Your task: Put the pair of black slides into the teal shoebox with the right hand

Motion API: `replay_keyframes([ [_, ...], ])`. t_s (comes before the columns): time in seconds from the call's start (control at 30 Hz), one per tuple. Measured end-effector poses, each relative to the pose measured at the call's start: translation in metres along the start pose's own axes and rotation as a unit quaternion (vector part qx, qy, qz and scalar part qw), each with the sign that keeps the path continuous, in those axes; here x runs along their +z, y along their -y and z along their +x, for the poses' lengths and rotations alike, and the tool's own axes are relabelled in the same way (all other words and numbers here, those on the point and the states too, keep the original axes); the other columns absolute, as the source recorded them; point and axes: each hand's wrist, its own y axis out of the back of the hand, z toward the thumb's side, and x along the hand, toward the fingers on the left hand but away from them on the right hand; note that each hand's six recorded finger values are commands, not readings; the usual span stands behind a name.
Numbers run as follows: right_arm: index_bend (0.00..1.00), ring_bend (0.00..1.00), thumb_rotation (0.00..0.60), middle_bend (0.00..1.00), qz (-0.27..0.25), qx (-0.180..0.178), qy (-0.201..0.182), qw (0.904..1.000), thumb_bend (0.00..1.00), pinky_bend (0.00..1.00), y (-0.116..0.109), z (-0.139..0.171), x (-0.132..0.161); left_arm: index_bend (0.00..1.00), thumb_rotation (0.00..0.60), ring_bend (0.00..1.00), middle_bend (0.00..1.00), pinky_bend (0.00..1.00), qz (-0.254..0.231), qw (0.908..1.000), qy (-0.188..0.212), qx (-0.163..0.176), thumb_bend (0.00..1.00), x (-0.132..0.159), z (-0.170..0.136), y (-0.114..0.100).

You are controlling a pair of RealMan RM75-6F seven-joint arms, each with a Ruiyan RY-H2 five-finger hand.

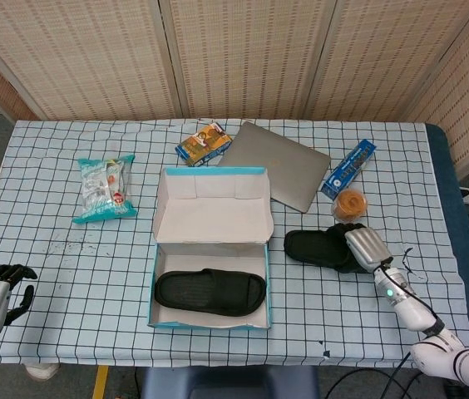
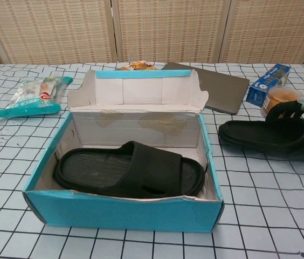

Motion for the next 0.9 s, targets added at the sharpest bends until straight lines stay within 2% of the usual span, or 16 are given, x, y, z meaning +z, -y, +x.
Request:
replay_keyframes([
  [0.13, 0.62, 0.52, 0.600, 0.63, 0.027, -0.053, -0.002, 0.9982, 0.00, 0.59, -0.015, 0.009, 0.010, 0.46, 0.600, 0.39, 0.44, 0.52, 0.001, 1.0000, 0.000, -0.002, 0.49, 0.000, 0.000, 0.001],
  [0.23, 0.62, 0.52, 0.600, 0.64, 0.078, -0.097, 0.002, 0.9922, 0.00, 0.60, -0.025, 0.017, 0.024, 0.46, 0.600, 0.39, 0.44, 0.52, -0.001, 1.0000, -0.001, -0.002, 0.49, 0.000, 0.000, 0.001],
  [0.33, 0.62, 0.52, 0.600, 0.65, 0.137, -0.173, 0.004, 0.9754, 0.00, 0.60, -0.043, 0.031, 0.045, 0.46, 0.600, 0.39, 0.44, 0.52, 0.001, 1.0000, 0.001, -0.002, 0.49, 0.001, 0.000, 0.001],
  [0.4, 0.63, 0.52, 0.600, 0.65, 0.170, -0.233, 0.005, 0.9575, 0.00, 0.60, -0.058, 0.045, 0.066, 0.46, 0.600, 0.39, 0.44, 0.52, 0.000, 1.0000, 0.001, -0.003, 0.49, 0.001, 0.000, 0.001],
  [0.47, 0.63, 0.53, 0.600, 0.66, 0.188, -0.286, -0.004, 0.9394, 0.00, 0.60, -0.069, 0.059, 0.091, 0.46, 0.600, 0.39, 0.44, 0.52, -0.001, 1.0000, 0.001, -0.004, 0.49, 0.001, 0.000, 0.002],
  [0.57, 0.65, 0.54, 0.600, 0.67, 0.187, -0.333, -0.041, 0.9234, 0.00, 0.62, -0.074, 0.070, 0.127, 0.46, 0.600, 0.39, 0.44, 0.52, 0.001, 1.0000, 0.002, -0.004, 0.49, 0.001, 0.000, 0.002],
  [0.77, 0.66, 0.56, 0.600, 0.69, 0.150, -0.351, -0.129, 0.9152, 0.00, 0.63, -0.060, 0.060, 0.194, 0.46, 0.600, 0.39, 0.44, 0.52, -0.003, 1.0000, 0.003, 0.000, 0.49, 0.001, 0.000, 0.000],
  [0.9, 0.66, 0.56, 0.600, 0.69, 0.140, -0.345, -0.161, 0.9141, 0.00, 0.63, -0.049, 0.042, 0.224, 0.46, 0.600, 0.39, 0.44, 0.52, -0.008, 1.0000, 0.002, 0.000, 0.49, 0.001, 0.000, -0.001],
])
